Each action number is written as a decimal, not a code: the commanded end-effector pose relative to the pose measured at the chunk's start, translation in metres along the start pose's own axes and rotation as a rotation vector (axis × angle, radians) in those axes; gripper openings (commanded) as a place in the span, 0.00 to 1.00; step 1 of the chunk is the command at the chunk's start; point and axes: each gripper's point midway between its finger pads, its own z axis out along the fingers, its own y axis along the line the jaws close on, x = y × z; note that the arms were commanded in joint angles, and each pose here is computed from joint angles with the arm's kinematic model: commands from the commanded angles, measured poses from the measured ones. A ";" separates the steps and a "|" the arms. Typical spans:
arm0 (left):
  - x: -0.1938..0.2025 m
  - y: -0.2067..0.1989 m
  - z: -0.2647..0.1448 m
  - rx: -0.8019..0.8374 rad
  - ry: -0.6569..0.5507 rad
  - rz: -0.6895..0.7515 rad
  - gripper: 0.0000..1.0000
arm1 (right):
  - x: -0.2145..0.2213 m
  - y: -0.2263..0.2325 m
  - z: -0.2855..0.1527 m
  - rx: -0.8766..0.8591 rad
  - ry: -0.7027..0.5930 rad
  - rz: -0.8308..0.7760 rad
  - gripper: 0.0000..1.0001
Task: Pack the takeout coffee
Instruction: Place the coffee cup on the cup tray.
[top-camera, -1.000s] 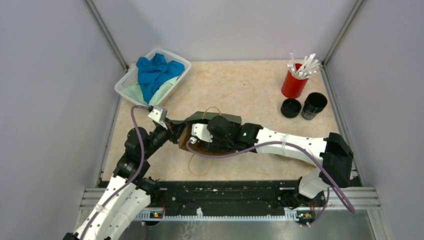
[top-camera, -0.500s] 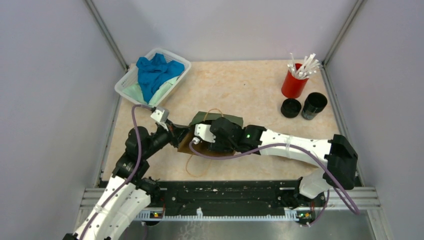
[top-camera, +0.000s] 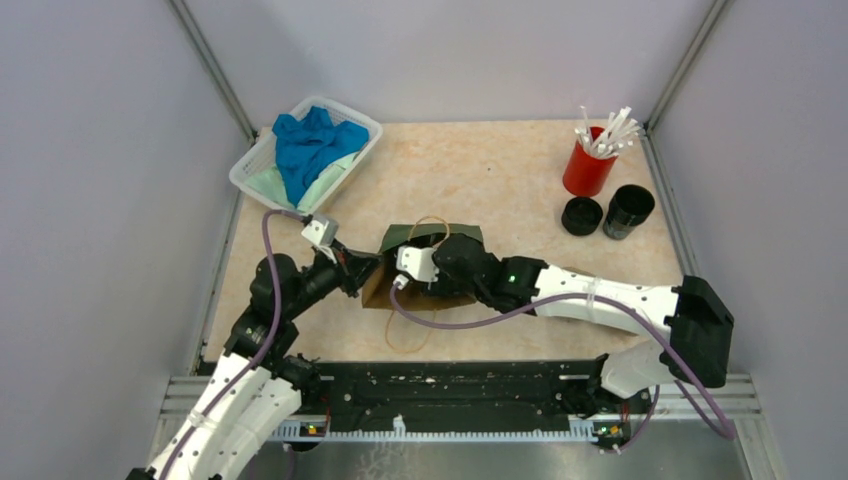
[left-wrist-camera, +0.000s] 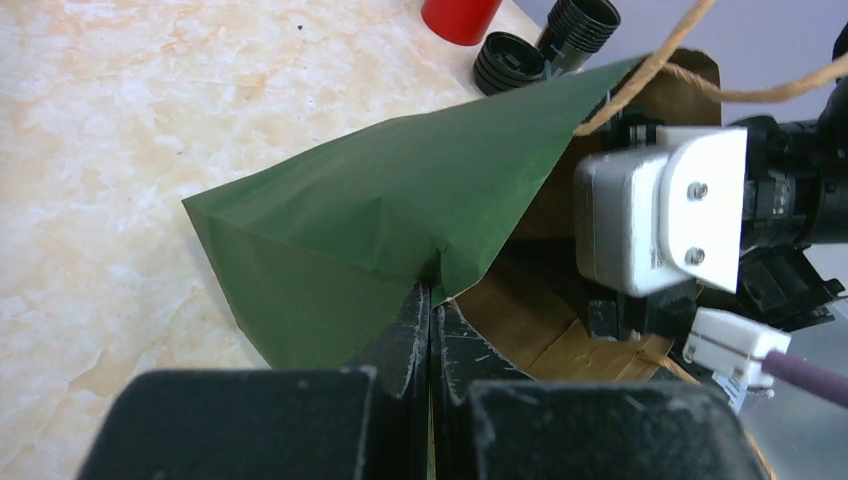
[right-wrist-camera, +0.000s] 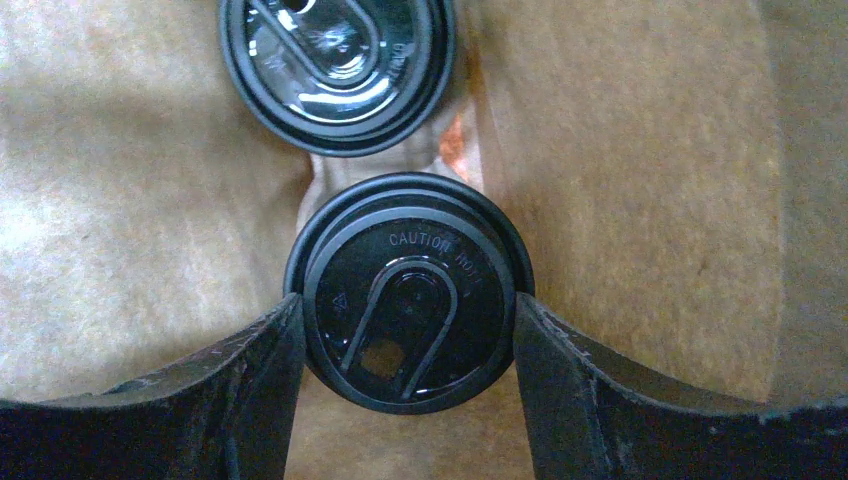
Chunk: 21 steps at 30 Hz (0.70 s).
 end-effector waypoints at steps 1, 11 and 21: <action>0.009 -0.004 0.002 0.046 0.036 0.024 0.00 | -0.010 -0.032 -0.001 0.126 -0.060 0.084 0.00; 0.002 -0.014 0.003 0.108 0.034 0.106 0.00 | 0.001 -0.043 0.014 0.173 -0.054 0.155 0.00; -0.004 -0.015 0.004 0.107 0.031 0.131 0.00 | 0.014 -0.037 0.033 0.136 -0.034 0.131 0.00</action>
